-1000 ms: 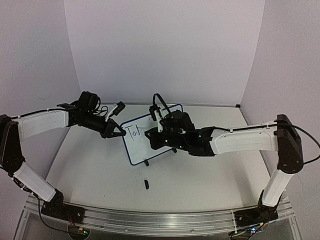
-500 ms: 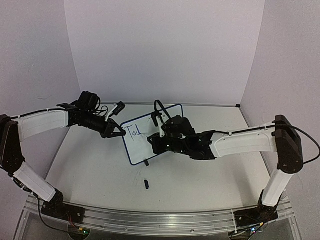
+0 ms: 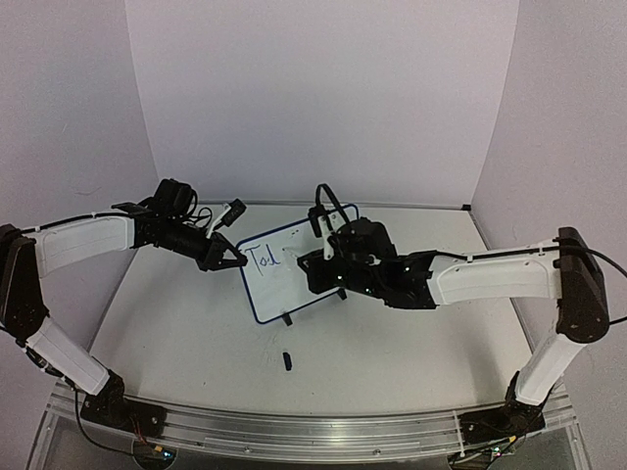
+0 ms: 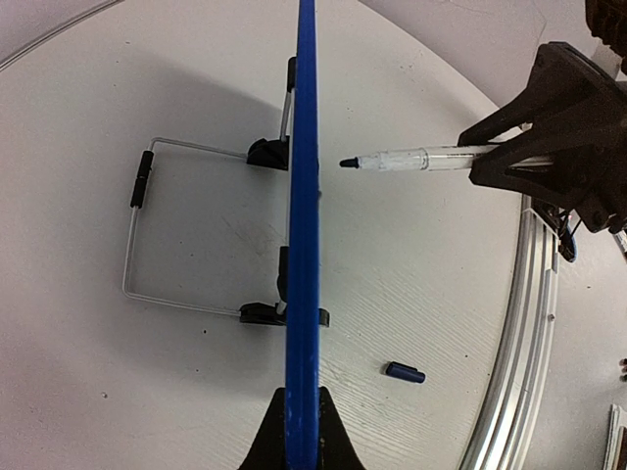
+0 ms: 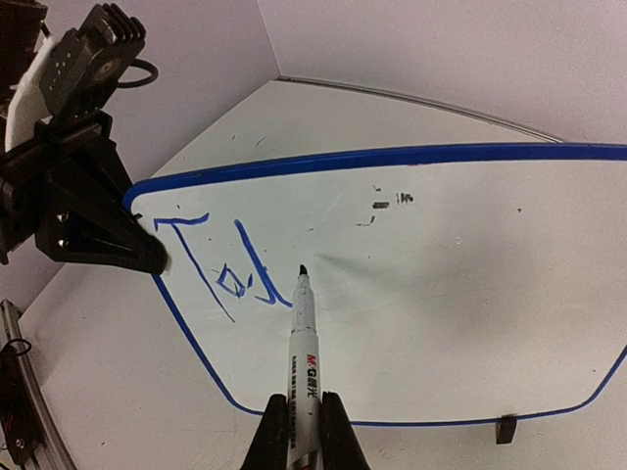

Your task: Write a sentence on the whiteboard

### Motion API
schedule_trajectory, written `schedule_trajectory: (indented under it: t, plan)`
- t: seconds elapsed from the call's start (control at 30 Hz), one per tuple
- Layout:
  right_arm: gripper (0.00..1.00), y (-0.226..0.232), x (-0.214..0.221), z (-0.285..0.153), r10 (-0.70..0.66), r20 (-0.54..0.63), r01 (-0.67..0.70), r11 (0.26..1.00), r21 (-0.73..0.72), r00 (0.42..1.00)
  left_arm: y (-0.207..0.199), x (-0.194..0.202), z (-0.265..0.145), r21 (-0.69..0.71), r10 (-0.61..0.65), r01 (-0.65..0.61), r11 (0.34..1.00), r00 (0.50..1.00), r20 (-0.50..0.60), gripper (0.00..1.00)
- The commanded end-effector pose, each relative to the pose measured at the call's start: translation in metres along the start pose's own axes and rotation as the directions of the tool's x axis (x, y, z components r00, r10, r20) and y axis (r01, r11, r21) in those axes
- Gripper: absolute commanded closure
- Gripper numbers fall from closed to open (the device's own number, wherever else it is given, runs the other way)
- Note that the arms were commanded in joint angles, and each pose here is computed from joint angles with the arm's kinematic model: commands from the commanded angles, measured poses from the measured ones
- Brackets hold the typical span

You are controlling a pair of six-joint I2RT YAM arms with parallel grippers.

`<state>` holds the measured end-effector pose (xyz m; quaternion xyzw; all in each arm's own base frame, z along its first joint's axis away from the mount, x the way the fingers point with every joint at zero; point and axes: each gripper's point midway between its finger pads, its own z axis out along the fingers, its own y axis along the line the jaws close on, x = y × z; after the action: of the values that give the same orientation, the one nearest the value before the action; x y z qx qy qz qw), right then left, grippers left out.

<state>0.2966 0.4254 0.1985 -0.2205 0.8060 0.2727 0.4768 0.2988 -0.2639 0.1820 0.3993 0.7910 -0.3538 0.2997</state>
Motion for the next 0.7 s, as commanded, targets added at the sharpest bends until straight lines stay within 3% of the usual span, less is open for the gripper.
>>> schedule_trajectory:
  t: [0.0,0.67]
  plan:
    - [1.0,0.007,-0.015,-0.003,0.011,0.044,-0.008,0.998,-0.055,0.999,0.001,-0.001,-0.005,-0.029,0.009,-0.01,1.0,1.0,-0.027,1.0]
    - [1.0,-0.005,-0.011,-0.009,0.148,0.027,-0.135,0.949,-0.285,0.989,0.001,0.0,-0.004,-0.031,0.009,-0.01,0.999,0.999,-0.032,1.0]
